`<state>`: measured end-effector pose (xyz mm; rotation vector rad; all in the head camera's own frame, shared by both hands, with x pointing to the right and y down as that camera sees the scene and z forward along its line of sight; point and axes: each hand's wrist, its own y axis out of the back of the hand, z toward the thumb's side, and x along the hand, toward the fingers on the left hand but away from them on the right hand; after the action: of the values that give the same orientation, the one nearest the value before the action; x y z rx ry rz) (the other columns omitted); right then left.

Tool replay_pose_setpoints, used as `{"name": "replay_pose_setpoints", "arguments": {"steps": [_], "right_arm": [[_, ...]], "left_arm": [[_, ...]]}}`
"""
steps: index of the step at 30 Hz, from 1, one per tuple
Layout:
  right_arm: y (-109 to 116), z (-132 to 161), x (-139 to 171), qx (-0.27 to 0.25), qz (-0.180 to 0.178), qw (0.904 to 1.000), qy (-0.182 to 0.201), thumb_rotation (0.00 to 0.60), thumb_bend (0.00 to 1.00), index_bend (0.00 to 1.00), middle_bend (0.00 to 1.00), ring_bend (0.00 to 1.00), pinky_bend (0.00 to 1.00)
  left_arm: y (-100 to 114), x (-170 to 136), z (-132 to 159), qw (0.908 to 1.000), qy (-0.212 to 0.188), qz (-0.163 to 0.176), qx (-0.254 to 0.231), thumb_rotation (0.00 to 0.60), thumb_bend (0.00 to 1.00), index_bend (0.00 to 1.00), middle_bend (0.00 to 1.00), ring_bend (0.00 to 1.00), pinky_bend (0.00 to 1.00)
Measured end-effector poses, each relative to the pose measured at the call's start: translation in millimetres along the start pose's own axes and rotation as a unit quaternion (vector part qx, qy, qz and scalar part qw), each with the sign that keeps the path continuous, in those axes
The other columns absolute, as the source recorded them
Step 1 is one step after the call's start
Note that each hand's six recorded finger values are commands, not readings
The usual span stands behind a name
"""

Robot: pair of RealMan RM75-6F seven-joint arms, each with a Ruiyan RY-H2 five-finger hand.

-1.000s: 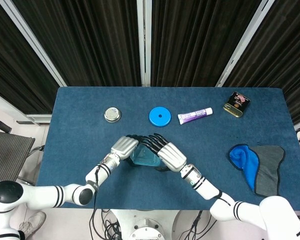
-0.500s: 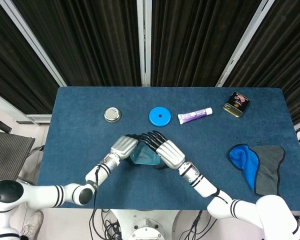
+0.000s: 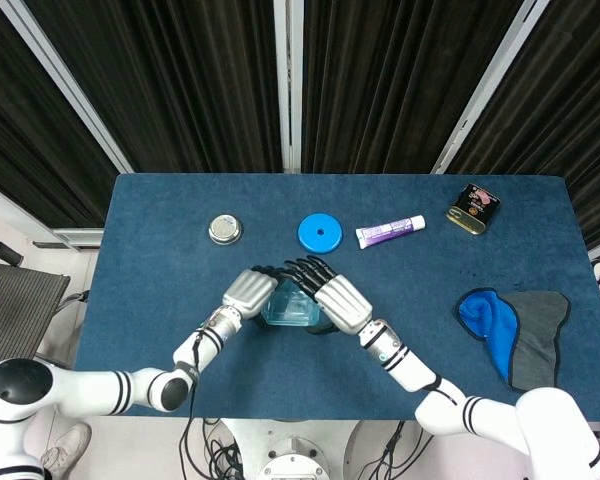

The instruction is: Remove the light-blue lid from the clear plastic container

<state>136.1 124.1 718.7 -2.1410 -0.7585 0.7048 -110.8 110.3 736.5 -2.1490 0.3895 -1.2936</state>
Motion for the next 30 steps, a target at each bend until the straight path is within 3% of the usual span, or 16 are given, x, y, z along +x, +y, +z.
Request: {"name": "replay_pose_setpoints", "arguments": {"steps": [14,18,20,25,30], "right_arm": [[7,0,-2,-0.012,-0.003,0.9999,-0.002,0.6,0.03,0.0,0.0,0.0,0.0],[8,1,-2,-0.017,-0.007,0.9998,0.001,0.6,0.1,0.01,0.03,0.0,0.0],[8,0,-1,-0.017,-0.006,0.9998,0.003,0.6,0.2,0.07,0.07,0.0,0.0],[7,1,0,-0.015,-0.009,0.9998,0.007,0.6,0.4,0.44,0.21,0.0,0.0],[7,1,0,-0.019,-0.019,0.9995,0.015,0.6,0.55,0.57,0.25,0.01,0.02]], "left_arm": [[-1,4,3,0.9994,0.005,0.009,0.033,0.6,0.0,0.19,0.2,0.14,0.21],[0,3,6,0.9994,0.003,0.011,0.034,0.6,0.0,0.19,0.2,0.14,0.21],[0,3,7,0.9994,0.001,0.013,0.032,0.6,0.0,0.17,0.2,0.14,0.21],[2,3,10,0.9997,-0.006,0.015,0.018,0.6,0.0,0.14,0.16,0.13,0.21],[1,3,12,0.9999,-0.012,0.011,0.002,0.6,0.0,0.14,0.14,0.11,0.21]]}}
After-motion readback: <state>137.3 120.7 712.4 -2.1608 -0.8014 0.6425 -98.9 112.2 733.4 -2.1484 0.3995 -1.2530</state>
